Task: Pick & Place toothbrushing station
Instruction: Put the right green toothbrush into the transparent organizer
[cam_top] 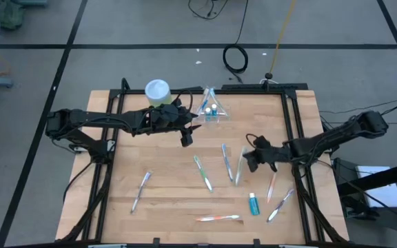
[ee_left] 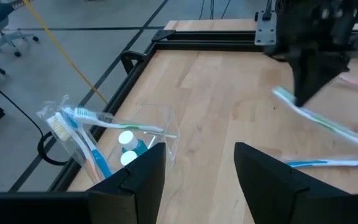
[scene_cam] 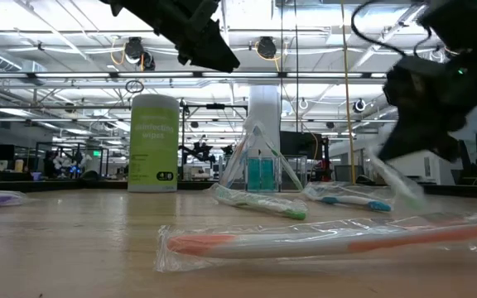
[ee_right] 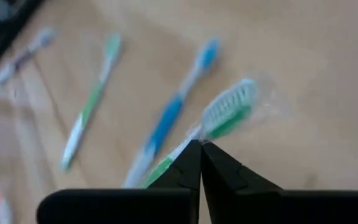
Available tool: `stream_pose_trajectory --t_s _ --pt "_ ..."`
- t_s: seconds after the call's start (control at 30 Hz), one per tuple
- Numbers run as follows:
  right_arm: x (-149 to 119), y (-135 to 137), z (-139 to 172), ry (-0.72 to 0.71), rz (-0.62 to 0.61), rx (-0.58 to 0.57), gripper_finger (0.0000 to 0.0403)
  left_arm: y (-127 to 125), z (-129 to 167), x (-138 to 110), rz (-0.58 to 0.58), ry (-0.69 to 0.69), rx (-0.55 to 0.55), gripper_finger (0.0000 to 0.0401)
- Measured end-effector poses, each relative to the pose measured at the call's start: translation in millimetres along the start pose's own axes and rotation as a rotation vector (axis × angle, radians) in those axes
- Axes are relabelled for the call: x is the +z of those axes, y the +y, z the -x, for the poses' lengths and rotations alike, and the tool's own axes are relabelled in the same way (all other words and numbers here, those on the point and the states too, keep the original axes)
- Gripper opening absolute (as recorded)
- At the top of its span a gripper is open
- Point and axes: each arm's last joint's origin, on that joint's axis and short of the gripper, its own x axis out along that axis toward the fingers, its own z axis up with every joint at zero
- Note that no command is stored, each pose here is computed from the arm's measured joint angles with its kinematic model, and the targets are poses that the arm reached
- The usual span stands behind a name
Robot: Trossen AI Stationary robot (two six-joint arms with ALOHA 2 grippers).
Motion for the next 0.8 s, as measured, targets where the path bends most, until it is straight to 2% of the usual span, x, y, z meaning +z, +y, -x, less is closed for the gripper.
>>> stream_pose_trajectory --t_s 0.23,0.47,0.63,0.8 --pt "41.2 12.6 5.0 -0.360 0.248 -0.120 0.0001 0.0 0.0 0.4 0.001 -0.004 0.000 0.0198" --pt "88.2 17.5 4.7 -0.695 0.440 -0.145 0.0000 0.0 0.0 0.6 0.007 -0.006 0.000 0.0198" --pt "111.4 6.9 9.3 -0.823 0.543 -0.278 0.0000 0.1 0.0 1.3 0.010 -0.013 0.001 0.0198" --pt "127.3 -2.1 14.2 -0.893 0.628 -0.289 0.0000 0.2 -0.1 2.4 0.018 -0.025 0.002 0.0198"
